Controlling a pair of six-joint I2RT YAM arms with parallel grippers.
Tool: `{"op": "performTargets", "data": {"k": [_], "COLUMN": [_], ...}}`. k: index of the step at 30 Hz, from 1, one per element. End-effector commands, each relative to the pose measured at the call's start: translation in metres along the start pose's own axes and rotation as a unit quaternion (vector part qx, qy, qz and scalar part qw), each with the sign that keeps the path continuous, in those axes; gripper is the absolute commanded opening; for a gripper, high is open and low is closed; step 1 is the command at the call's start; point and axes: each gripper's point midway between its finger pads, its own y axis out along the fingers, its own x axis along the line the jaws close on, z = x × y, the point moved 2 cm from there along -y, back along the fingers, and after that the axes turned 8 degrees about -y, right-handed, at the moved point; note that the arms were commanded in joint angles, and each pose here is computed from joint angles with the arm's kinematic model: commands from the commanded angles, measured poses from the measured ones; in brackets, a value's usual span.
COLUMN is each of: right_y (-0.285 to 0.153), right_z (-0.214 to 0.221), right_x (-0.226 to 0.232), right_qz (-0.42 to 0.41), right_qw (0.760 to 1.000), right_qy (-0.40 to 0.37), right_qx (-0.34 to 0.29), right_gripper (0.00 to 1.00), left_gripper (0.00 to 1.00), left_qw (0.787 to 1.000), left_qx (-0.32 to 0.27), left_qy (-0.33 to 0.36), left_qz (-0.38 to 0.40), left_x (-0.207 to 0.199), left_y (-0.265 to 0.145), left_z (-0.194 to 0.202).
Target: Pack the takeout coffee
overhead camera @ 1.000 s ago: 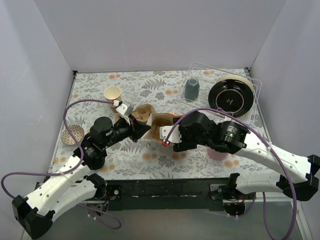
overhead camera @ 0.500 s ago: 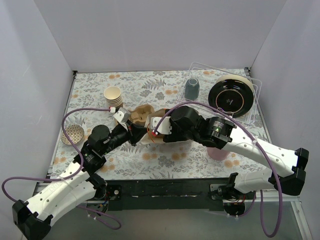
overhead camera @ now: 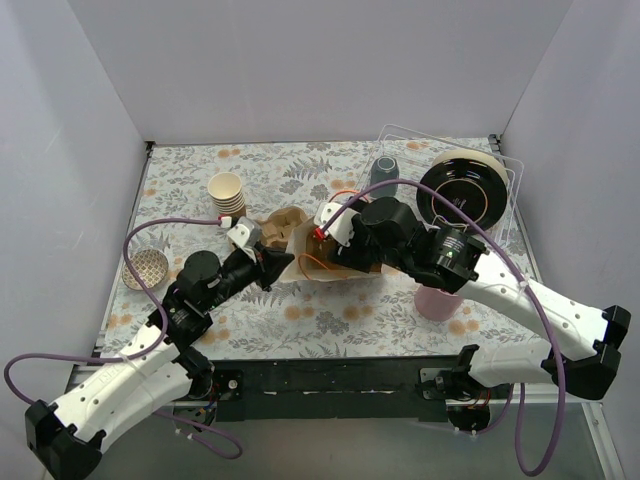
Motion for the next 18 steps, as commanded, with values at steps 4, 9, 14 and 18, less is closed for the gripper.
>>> {"op": "performTargets", "data": {"k": [4,9,14,18], "right_y": [-0.016,0.0,0.002,-0.006], "right_z": [-0.012,-0.001,-0.001,0.009], "right_x": [-0.02,0.0,-0.002,0.01], "right_qz": [0.054,0.016,0.03,0.015], "right_qw": [0.994,0.995,0.996,0.999], "right_qy": [0.093,0.093,0.072,0.011], "right_qx": [-0.025,0.019,0.031,0.045], "right_gripper": [0.38,0.36,0.36,0.36], "left_gripper": [0.0,0.0,0.0,0.0], "left_qw": [1.0,1.0,1.0,0.999], "left_qx": [-0.008,-0.015,-0.02,-0.022], "left_qy": [0.024,0.022,0.002,-0.024], "left_qz": [0.005,0.008,0.006,0.009], "left_x": [-0.004,-0.007,-0.009,-0.014], "left_y": [-0.009,-0.009,-0.007,-0.004], "left_z": [-0.006,-0.013,-0.018,-0.024]}}
